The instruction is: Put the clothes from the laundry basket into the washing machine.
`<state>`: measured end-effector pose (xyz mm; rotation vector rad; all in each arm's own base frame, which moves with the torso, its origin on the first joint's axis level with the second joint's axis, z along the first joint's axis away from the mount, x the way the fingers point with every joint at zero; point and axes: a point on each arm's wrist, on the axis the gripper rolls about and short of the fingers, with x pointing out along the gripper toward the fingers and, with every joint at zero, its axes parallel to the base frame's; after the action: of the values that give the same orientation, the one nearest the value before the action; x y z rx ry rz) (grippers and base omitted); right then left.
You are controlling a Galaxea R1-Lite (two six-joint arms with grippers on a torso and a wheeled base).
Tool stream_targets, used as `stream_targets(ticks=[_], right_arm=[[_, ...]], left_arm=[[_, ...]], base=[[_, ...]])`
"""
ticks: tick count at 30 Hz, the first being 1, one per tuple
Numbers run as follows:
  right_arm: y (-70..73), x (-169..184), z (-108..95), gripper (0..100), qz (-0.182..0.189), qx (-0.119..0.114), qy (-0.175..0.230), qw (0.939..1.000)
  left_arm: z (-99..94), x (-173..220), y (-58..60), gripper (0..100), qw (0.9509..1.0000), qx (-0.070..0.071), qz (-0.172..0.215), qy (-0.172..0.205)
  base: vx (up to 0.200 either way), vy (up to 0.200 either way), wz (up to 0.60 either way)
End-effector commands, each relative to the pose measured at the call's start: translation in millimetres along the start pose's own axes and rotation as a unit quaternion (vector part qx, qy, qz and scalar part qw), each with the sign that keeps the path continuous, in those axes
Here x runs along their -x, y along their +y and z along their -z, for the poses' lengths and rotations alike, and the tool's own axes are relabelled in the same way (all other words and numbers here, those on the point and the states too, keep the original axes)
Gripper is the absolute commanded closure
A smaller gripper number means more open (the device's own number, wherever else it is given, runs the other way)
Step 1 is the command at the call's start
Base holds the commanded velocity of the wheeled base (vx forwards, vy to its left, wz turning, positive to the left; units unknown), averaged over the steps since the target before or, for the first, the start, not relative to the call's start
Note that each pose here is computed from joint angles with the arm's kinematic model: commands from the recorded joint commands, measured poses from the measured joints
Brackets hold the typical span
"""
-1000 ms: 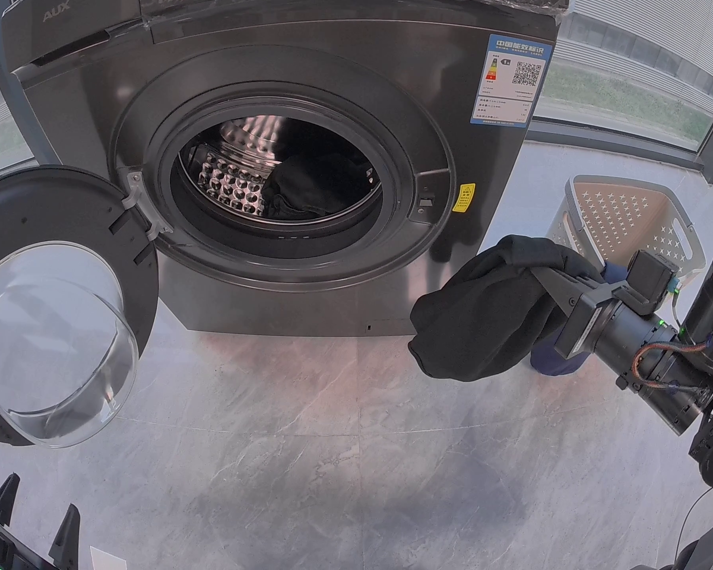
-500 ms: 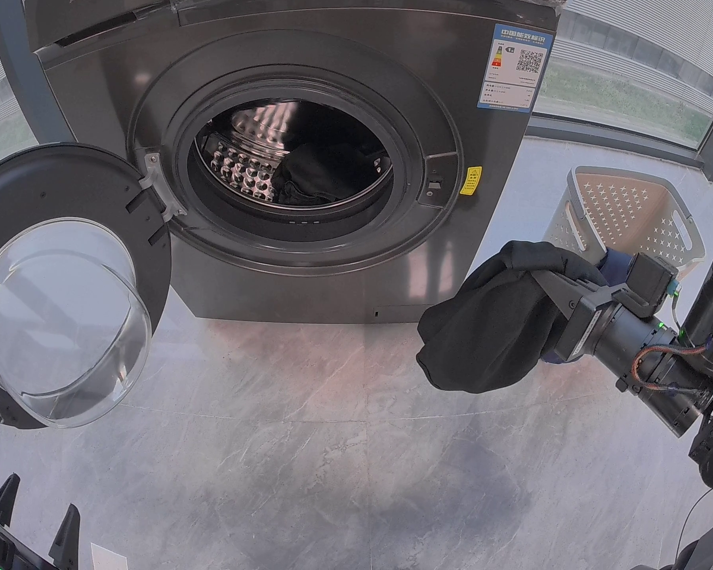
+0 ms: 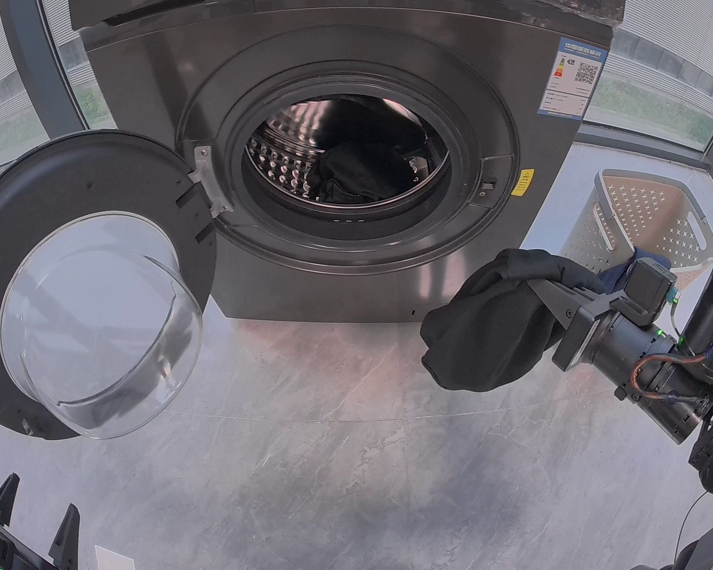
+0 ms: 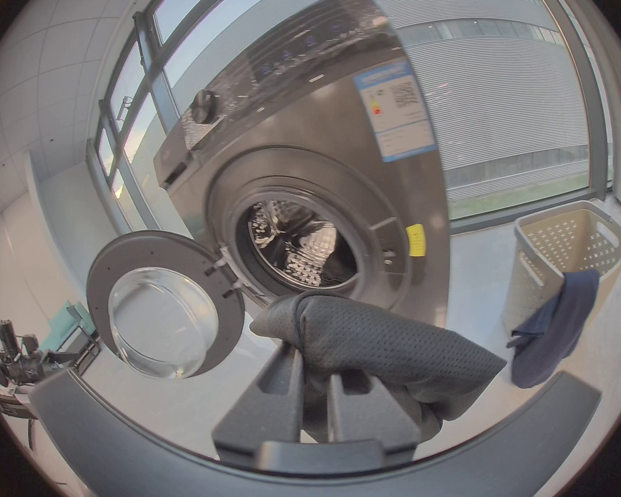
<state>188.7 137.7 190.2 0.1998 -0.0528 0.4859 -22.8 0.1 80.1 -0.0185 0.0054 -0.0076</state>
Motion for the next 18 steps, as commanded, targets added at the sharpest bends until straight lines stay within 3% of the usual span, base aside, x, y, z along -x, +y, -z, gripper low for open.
stream_targets(ticks=[1,6,13,17,18], right_arm=[[12.7,-3.6,-5.4,100,-0.026,-0.004,-0.011,0.9996],[25.5,-14.1,-16.9,100,-0.046,-0.013,-0.035,0.9982],[28.1,-26.9,-8.0,100,-0.046,-0.017,-0.029,0.9984],[28.6,-31.6,-1.7,100,-0.043,-0.016,-0.023,0.9987],[29.0,-31.5,-1.5,100,-0.044,-0.016,-0.025,0.9986]], left_arm=[[4.2,-0.5,0.1,0,1.0000,-0.003,-0.001,0.001],[4.7,-0.5,0.0,0,0.9999,-0.010,-0.003,0.001],[4.7,-0.5,0.0,0,1.0000,-0.008,-0.002,0.001],[4.7,-0.5,-0.5,0,0.9992,-0.039,0.009,0.001],[4.7,-0.4,-0.6,0,0.9993,-0.037,0.010,0.000]], base=[[0.000,0.000,0.00],[0.000,0.000,0.00],[0.000,0.000,0.00],[0.000,0.000,0.00],[0.000,0.000,0.00]])
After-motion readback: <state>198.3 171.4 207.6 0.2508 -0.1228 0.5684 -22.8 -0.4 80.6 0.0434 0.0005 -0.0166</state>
